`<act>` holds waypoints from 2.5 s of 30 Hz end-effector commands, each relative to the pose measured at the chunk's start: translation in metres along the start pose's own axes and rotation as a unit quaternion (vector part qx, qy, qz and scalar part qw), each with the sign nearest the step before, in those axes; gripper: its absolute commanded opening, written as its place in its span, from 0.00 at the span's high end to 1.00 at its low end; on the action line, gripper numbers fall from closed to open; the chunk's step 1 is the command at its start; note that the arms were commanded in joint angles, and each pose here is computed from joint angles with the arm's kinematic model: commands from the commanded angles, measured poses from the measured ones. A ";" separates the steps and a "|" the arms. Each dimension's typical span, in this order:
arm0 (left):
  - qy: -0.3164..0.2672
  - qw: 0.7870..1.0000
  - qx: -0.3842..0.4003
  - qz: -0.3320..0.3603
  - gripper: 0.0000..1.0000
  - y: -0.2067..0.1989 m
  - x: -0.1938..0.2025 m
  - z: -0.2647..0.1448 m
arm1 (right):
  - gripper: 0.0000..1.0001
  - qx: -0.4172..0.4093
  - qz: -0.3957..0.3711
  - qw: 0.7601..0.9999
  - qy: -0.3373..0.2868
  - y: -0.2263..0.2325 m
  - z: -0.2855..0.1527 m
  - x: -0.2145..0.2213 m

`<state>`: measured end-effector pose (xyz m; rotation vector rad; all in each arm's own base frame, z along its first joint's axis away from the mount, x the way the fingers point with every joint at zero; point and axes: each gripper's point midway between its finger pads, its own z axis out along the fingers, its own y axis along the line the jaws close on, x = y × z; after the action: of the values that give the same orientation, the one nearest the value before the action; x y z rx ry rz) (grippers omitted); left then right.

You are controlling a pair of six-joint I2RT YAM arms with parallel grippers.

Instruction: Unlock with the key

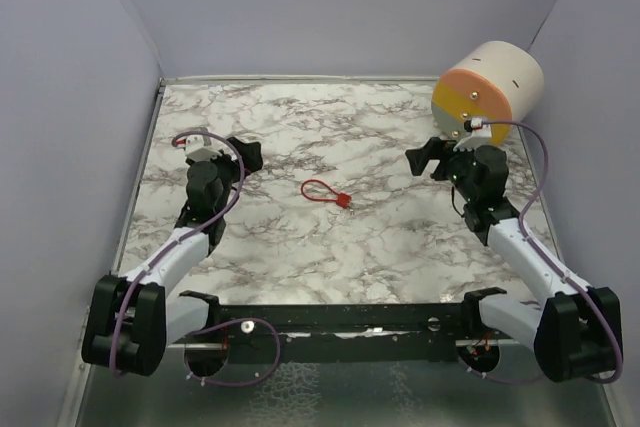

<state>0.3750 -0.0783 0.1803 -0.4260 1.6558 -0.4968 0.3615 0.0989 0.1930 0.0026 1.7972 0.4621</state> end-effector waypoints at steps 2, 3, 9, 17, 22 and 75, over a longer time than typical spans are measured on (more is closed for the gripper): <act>-0.017 0.999 0.048 0.008 0.01 -0.022 -0.016 -0.014 | 0.00 -0.080 0.004 0.997 -0.013 0.035 -0.016 -0.015; -0.021 0.999 0.048 0.001 0.01 -0.022 -0.017 -0.017 | 0.00 -0.099 -0.009 0.995 -0.011 0.040 -0.019 -0.014; -0.047 0.998 0.039 -0.004 0.01 -0.016 -0.026 -0.032 | 0.00 -0.083 0.013 0.996 0.004 0.037 -0.023 -0.008; 0.010 0.997 0.061 0.038 0.01 -0.031 -0.021 -0.036 | 0.00 -0.089 0.018 0.996 0.018 0.040 -0.023 -0.006; 0.057 0.993 0.087 0.060 0.01 -0.043 -0.012 -0.040 | 0.06 -0.099 0.025 0.994 0.039 0.043 -0.016 -0.001; 0.335 0.906 0.196 0.168 0.02 -0.134 0.203 -0.047 | 0.13 -0.077 0.020 0.991 0.106 0.034 -0.024 0.052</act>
<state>0.2932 -0.2886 0.0868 0.3956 2.1909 -0.7495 0.3140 0.1372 0.1476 -0.1193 1.9952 0.6736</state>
